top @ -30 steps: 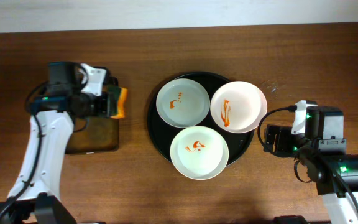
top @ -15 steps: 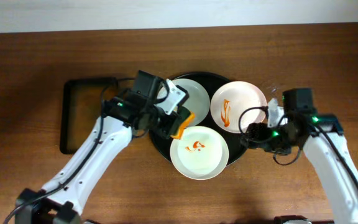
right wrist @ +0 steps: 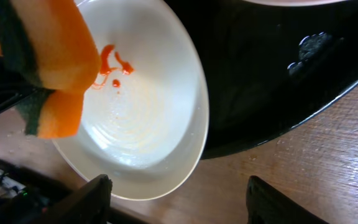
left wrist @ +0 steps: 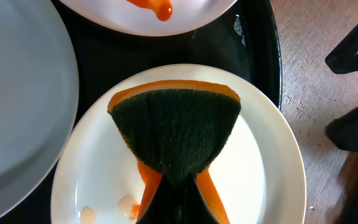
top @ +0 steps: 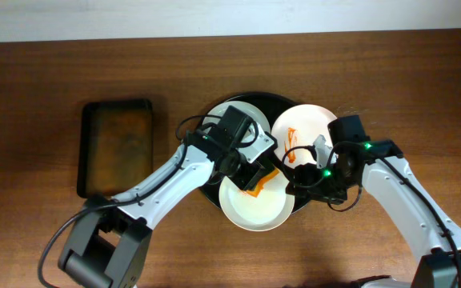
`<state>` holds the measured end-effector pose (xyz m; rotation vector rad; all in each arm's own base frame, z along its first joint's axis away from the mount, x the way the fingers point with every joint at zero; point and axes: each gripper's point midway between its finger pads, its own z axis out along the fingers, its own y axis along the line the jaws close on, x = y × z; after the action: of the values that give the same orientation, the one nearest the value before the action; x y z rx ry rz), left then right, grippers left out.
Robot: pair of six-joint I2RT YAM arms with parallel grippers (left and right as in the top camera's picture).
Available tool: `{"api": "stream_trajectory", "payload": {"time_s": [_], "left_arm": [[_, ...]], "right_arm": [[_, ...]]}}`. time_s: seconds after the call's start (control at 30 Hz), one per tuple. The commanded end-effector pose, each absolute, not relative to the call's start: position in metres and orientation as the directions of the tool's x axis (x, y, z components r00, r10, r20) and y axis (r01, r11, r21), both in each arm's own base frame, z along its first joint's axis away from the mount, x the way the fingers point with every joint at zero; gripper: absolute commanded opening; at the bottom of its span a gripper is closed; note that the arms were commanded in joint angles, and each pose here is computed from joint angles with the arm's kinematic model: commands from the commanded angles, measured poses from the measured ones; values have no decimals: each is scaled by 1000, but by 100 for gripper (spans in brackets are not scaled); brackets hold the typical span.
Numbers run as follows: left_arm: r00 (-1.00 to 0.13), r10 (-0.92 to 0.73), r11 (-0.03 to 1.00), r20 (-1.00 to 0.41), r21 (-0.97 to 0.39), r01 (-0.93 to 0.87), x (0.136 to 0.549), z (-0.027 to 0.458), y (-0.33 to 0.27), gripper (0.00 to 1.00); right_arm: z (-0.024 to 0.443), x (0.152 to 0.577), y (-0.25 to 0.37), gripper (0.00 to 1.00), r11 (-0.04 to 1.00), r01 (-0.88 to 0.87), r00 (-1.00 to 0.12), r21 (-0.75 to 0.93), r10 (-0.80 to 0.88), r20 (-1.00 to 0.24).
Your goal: Clean dirty plates on tray and stack at the side
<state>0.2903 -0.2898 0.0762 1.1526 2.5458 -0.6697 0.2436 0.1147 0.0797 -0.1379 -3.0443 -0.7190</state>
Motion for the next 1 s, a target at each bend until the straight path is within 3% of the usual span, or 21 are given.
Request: {"api": "stream_trajectory", "payload": {"time_s": [0.0, 0.37, 0.7, 0.97], "left_arm": [[-641, 635, 554, -430, -324, 767, 287, 80, -301, 0], [-644, 637, 558, -425, -322, 765, 287, 78, -300, 0], [-844, 461, 749, -273, -391, 535, 287, 63, -291, 0], [-859, 446, 762, -252, -396, 512, 286, 58, -290, 0]], "right_arm": [[70, 239, 114, 68, 913, 100, -995, 396, 87, 52], [27, 241, 117, 65, 918, 143, -982, 369, 84, 171], [30, 244, 131, 65, 884, 146, -981, 445, 73, 178], [29, 241, 139, 57, 890, 127, -983, 439, 54, 176]]}}
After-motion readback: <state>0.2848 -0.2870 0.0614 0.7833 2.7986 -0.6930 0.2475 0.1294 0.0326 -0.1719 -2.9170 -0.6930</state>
